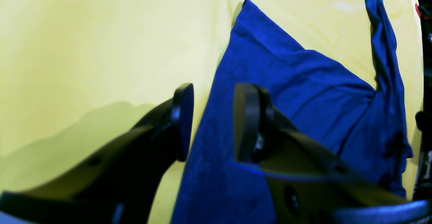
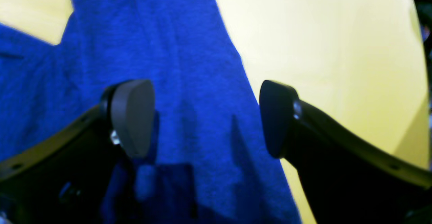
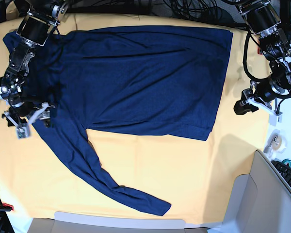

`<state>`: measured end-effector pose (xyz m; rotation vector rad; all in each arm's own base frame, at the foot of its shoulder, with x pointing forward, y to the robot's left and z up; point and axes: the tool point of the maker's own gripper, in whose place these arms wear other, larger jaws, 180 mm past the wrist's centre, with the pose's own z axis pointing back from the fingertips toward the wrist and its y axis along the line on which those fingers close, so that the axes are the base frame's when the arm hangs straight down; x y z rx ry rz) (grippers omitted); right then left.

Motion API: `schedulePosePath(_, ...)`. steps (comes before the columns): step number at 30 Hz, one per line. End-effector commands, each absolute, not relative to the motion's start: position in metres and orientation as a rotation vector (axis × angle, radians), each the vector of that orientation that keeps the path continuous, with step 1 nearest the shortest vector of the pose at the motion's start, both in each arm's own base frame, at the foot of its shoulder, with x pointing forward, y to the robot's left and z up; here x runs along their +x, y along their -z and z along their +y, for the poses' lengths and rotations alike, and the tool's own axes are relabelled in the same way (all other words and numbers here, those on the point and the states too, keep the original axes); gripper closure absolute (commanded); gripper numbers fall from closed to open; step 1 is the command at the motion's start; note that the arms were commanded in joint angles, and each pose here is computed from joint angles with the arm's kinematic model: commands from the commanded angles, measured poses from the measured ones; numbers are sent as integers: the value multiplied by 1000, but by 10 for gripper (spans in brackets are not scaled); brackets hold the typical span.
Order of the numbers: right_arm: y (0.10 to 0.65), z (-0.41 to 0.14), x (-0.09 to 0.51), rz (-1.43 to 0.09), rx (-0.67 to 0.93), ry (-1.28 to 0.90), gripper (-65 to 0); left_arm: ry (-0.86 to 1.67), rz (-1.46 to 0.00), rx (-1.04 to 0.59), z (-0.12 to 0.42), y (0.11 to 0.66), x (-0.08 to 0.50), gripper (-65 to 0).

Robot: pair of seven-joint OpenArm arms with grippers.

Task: Fold the T-shirt properly
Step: 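Lower the right gripper onto the sleeve seam and grasp the fabric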

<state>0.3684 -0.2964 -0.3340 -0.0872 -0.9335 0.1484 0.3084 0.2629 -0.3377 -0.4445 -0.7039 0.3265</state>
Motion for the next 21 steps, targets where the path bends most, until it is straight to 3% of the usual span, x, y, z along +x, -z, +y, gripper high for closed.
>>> schedulePosePath(1, 322, -311, 374, -974, -88, -104, -473, -309, -741, -436, 268, 325, 314, -202)
schedulePosePath(7, 357, -344, 362, -857, 58, 115, -473, -310, -739, -436, 268, 326, 314, -202)
schedulePosePath(21, 367, -341, 376, -830, 136, 167, -473, -309, -741, -436, 268, 326, 314, -202)
